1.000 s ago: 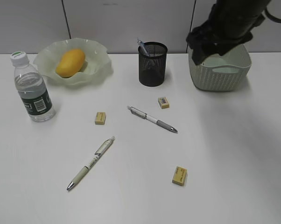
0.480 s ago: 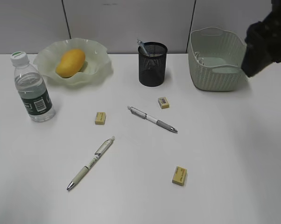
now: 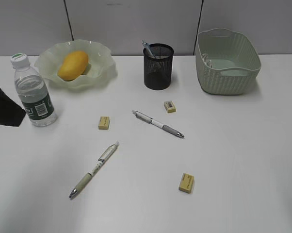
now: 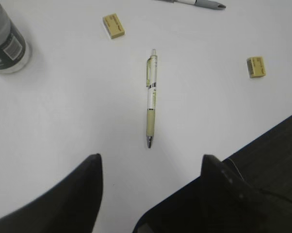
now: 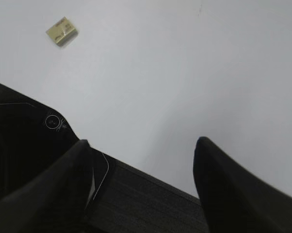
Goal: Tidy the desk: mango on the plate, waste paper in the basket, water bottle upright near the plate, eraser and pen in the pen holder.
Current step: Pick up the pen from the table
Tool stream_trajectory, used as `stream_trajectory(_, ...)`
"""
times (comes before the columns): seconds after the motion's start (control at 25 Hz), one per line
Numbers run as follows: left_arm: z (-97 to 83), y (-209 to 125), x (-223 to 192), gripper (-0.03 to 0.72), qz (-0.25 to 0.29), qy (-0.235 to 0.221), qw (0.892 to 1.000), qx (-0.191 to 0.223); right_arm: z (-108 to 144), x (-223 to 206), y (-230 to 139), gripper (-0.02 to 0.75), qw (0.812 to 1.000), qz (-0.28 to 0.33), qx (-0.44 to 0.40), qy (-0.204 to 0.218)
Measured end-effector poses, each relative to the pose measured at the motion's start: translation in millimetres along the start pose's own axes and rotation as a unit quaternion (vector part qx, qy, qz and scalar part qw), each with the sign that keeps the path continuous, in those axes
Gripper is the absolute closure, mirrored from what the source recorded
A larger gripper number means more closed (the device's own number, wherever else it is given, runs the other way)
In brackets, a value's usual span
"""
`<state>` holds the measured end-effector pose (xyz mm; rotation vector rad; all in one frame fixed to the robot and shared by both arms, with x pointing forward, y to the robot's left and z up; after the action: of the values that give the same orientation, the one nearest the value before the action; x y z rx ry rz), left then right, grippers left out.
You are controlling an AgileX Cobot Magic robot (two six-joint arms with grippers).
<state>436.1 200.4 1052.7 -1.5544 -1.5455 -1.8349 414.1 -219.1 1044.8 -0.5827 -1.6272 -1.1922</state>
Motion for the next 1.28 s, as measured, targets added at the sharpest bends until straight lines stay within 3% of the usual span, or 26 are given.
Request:
stream_trajectory(0.16,1.1,8,-25,0.207,0.035,-0.012,0.999,-0.016,1,11,-39,0.219,0.999,-0.032,0.000,-0.001)
stream_trajectory(0.44,-25.1,13,-71,0.207,0.071,-0.030,0.993,-0.092,1,30,-93,0.219,0.992,-0.127,-0.001,-0.004)
stream_trajectory(0.64,-26.7,7,-107,0.206,0.119,-0.036,0.988,-0.096,2,31,-121,0.220,0.984,-0.180,-0.002,-0.005)
stream_trajectory(0.8,-20.5,0,-139,0.206,0.158,-0.033,0.983,-0.087,2,38,-128,0.231,0.976,-0.216,-0.002,-0.005)
stream_trajectory(1.04,-19.8,9,-178,0.205,0.189,-0.029,0.978,-0.084,2,39,-128,0.237,0.974,-0.224,-0.002,-0.006)
stream_trajectory(1.28,-21.8,21,-210,0.205,0.226,0.025,0.967,-0.114,2,40,-127,0.237,0.974,-0.227,-0.002,-0.006)
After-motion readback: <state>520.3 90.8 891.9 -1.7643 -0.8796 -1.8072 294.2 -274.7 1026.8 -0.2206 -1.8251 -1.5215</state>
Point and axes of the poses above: a point on each arm's last joint axis where the gripper is mounted, x pointing back along that axis away from the gripper, z along the wrist's bending axis when the last joint is at zero, y = z × x, the point moved 4 cm from there along -x, pointing out along that axis toward the gripper, and after that the axes turned 4 degrees about -x, right-handed, at the moved point
